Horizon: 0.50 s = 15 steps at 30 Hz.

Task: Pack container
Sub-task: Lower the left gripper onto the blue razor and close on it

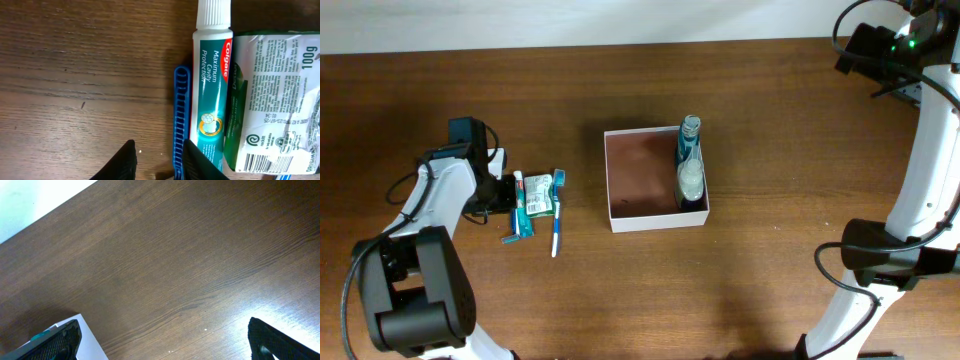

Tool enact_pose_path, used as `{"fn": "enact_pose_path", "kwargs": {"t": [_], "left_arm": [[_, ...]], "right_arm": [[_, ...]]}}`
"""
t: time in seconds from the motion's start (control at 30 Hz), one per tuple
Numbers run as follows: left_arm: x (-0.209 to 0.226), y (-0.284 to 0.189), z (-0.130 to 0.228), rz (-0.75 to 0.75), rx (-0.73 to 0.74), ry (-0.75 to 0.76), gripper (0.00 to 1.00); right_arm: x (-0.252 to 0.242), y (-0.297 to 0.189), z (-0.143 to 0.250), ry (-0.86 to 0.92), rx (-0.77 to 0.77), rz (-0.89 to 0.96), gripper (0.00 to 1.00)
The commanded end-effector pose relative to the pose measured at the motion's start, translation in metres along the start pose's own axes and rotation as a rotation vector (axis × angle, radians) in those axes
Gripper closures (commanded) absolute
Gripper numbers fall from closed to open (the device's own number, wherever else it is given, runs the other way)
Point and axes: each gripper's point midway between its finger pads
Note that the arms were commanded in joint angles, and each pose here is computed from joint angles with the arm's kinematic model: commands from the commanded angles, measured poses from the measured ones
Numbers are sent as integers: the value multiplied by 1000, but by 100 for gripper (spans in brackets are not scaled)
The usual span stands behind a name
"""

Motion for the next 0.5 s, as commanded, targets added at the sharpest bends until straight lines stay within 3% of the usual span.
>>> {"fn": "enact_pose_path", "kwargs": {"t": [0.0,0.47], "left_arm": [[-3,0,-2,16,1,15,69],[-10,3,1,62,12,13,69]], "right_arm": [[-3,-7,1,-6,-11,8,2],[-3,-7,1,-6,-11,8,1]]}}
Point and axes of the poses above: each gripper's point midway between its finger pads, its own y axis out along the fingers, its own x axis along the line the jaws close on, z = x × y, and after that the axes turned 12 degrees about -y, right-handed
